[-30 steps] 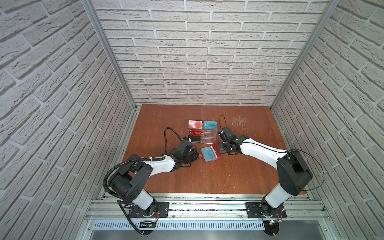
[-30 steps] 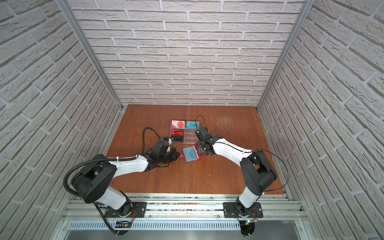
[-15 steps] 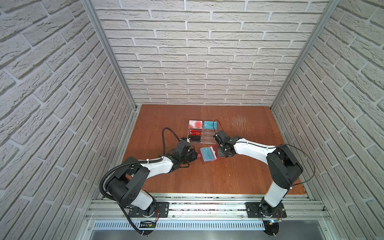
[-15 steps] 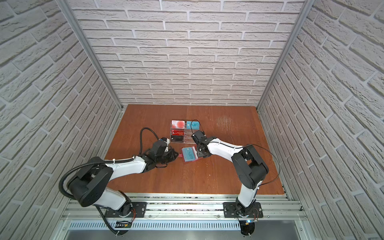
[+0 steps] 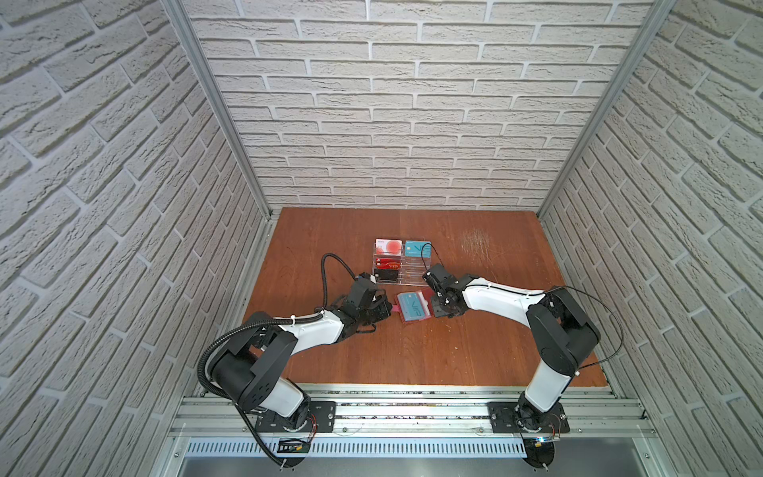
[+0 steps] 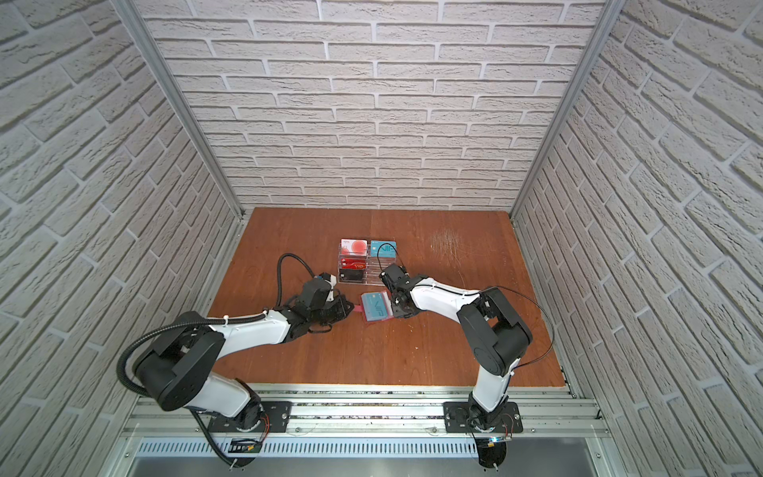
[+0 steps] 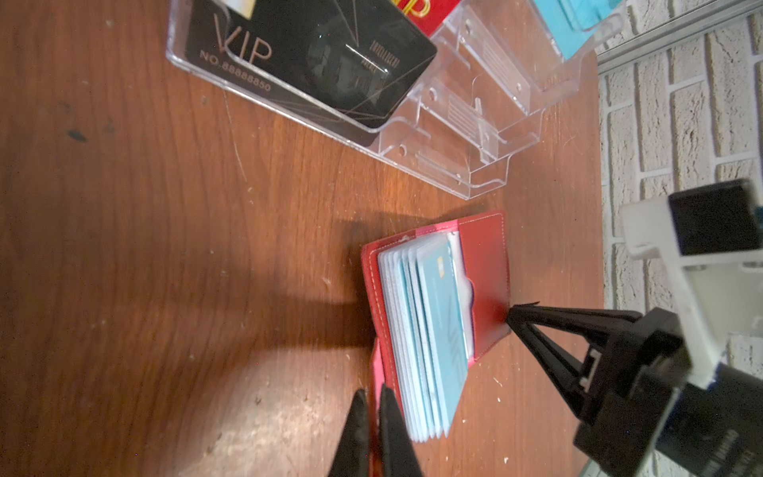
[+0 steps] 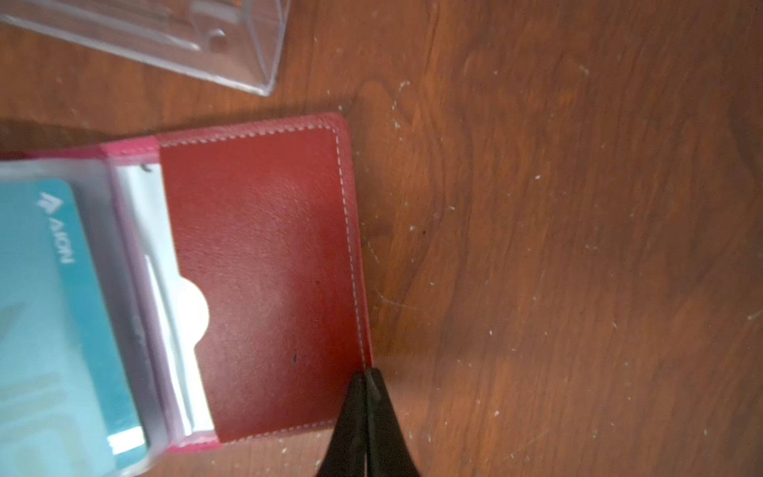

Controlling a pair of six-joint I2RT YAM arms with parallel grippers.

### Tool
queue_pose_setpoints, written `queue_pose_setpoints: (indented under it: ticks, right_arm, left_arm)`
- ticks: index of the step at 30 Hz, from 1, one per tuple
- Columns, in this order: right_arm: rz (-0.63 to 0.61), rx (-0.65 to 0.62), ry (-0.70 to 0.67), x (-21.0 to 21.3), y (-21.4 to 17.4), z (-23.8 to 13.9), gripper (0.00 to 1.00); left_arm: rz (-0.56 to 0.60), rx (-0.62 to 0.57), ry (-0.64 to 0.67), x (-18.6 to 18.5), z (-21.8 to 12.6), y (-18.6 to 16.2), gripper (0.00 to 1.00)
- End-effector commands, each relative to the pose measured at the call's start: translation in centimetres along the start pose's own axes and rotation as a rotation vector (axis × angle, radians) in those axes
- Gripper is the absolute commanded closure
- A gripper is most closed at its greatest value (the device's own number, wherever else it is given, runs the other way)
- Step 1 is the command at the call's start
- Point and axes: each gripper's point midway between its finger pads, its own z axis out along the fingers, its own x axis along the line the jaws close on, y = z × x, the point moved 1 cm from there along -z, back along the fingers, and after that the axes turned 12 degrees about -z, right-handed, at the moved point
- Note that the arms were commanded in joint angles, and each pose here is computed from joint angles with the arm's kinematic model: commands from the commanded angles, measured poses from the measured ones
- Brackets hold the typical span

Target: Take the credit cards out of the card holder

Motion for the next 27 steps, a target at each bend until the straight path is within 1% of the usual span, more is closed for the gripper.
queue_pose_setpoints:
  ticks: [1, 5, 10, 15, 17, 18, 19, 22, 24, 26, 27]
  right_arm:
    - [-0.006, -0.071, 0.022, 0.6, 2.3, -2.5, 0.93]
    - [-0.029, -0.077, 0.038, 1.8, 3.5, -2.8, 0.93]
    - [-0.034, -0.060, 0.076, 3.3, 3.9, -1.9, 0.93]
    - [-0.029, -0.048, 0.154, 4.8, 3.3, -0.8, 0.93]
    - [-0.025, -0.051, 0.208, 5.7, 3.0, -0.5, 0.93]
    - [-0.021, -0.053, 0.228, 6.0, 2.8, -0.4, 0.93]
    - [-0.018, -0.052, 0.247, 6.3, 2.7, -0.3, 0.93]
    - [-0.008, -0.049, 0.282, 6.7, 2.1, -0.1, 0.93]
    - [-0.002, -0.054, 0.301, 6.9, 1.9, -0.2, 0.93]
    - [0.005, -0.064, 0.328, 7.2, 1.7, -0.3, 0.92]
    - [0.009, -0.071, 0.339, 7.3, 1.7, -0.4, 0.92]
  left_arm:
    - [0.015, -0.020, -0.021, -0.3, -0.4, 0.5, 1.00]
    - [0.017, -0.024, -0.026, -0.4, -0.6, 0.5, 1.00]
    - [0.017, -0.030, -0.028, -0.4, -0.9, 0.5, 1.00]
    - [0.015, -0.036, -0.013, 0.1, -1.3, 0.7, 1.00]
    - [0.015, -0.036, -0.006, 0.4, -1.4, 0.8, 0.99]
    - [0.014, -0.038, -0.004, 0.5, -1.5, 0.9, 0.97]
    - [0.013, -0.040, -0.001, 0.5, -1.6, 1.1, 0.94]
    - [0.011, -0.038, 0.003, 0.6, -1.8, 1.4, 0.76]
    - [0.008, -0.038, 0.001, 0.4, -2.0, 1.8, 0.69]
    - [0.003, -0.039, -0.008, 0.0, -2.3, 2.2, 0.59]
    - [0.002, -0.042, -0.012, -0.2, -2.5, 2.4, 0.56]
